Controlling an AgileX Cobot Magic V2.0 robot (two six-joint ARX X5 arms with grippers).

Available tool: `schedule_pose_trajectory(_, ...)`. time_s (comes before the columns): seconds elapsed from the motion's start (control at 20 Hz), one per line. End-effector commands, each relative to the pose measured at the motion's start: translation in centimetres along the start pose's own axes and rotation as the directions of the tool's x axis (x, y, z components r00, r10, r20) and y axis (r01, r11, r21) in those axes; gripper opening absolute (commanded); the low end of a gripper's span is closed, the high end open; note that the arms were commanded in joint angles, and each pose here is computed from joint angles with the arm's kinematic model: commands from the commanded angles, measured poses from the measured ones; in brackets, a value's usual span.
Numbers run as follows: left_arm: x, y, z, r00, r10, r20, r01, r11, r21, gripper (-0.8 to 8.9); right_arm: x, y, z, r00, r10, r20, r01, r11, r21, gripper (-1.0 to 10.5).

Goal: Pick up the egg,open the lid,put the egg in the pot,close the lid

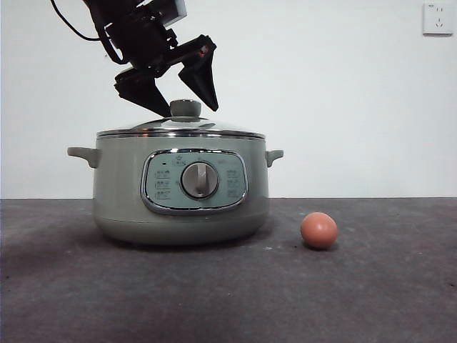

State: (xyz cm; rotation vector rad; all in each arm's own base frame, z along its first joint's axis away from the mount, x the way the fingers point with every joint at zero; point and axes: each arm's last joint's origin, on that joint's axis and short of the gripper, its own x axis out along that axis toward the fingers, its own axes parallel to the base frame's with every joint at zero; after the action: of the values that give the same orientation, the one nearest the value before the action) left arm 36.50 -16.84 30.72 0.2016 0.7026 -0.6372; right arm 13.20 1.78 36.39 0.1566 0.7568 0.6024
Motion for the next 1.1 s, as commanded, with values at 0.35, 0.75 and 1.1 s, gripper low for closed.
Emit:
schedule_pose_trajectory(0.35, 0.3, -0.3, -0.2, 1.0, -0.012, -0.029, 0.011, 1.0, -0.026, 1.05, -0.1, 0.0, 0.2, 1.0, 0.001, 0.013, -0.001, 1.0, -0.007, 6.0)
schedule_pose_trajectory(0.75, 0.2, -0.4, -0.4, 0.999, -0.015, -0.047, 0.013, 0.999, -0.03, -0.08, 0.1, -0.1, 0.2, 1.0, -0.008, 0.007, 0.008, 1.0, -0.002, 6.0)
schedule_pose_trajectory(1.1, -3.5, -0.7, 3.1, 0.997, -0.014, 0.079, 0.015, 1.0, -0.003, -0.08, 0.7, -0.6, 0.5, 0.999, -0.045, -0.016, 0.045, 0.999, 0.009, 6.0)
